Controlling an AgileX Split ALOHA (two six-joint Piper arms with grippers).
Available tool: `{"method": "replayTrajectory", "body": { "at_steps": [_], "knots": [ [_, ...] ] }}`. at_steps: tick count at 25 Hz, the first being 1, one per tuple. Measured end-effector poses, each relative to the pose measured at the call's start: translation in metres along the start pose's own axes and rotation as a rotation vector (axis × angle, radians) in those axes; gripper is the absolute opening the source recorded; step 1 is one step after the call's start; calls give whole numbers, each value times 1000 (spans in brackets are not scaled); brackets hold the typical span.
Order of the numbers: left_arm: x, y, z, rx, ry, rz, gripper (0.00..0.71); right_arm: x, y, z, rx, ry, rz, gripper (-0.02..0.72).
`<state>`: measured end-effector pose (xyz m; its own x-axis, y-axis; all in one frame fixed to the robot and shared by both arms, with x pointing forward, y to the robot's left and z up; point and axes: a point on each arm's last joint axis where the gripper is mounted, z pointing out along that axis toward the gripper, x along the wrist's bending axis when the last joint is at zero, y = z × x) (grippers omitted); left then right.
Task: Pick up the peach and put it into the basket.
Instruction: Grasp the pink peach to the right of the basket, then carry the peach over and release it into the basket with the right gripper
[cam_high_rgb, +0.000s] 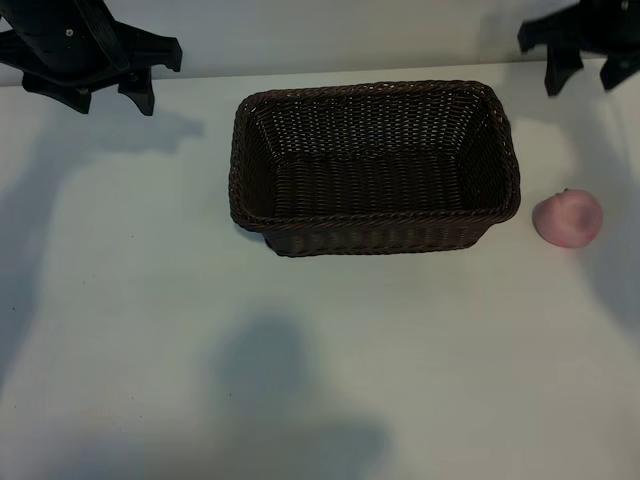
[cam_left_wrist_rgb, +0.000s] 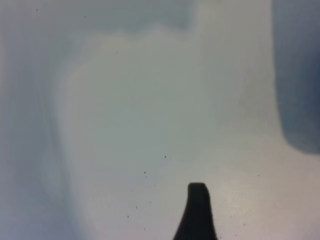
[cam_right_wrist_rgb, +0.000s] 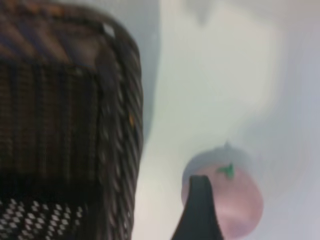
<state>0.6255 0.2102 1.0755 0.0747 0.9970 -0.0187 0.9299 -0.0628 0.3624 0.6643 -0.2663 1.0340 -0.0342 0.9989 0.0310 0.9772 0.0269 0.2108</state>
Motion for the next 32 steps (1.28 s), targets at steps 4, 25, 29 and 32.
{"method": "replayTrajectory", "body": {
  "at_steps": [4, 25, 29, 32],
  "knots": [
    [0, 0, 0, 0, 0, 0, 596, -2, -18, 27, 96, -6, 4, 564],
    [0, 1, 0, -9, -1, -4, 596, -11, -62, 98, 101, -65, 14, 170],
    [0, 1, 0, -9, -1, -4, 596, -14, -63, 98, 110, -96, 5, 50],
    [0, 1, 0, -10, -2, -4, 596, -13, -59, 91, 118, -100, 9, 47]
  ]
}}
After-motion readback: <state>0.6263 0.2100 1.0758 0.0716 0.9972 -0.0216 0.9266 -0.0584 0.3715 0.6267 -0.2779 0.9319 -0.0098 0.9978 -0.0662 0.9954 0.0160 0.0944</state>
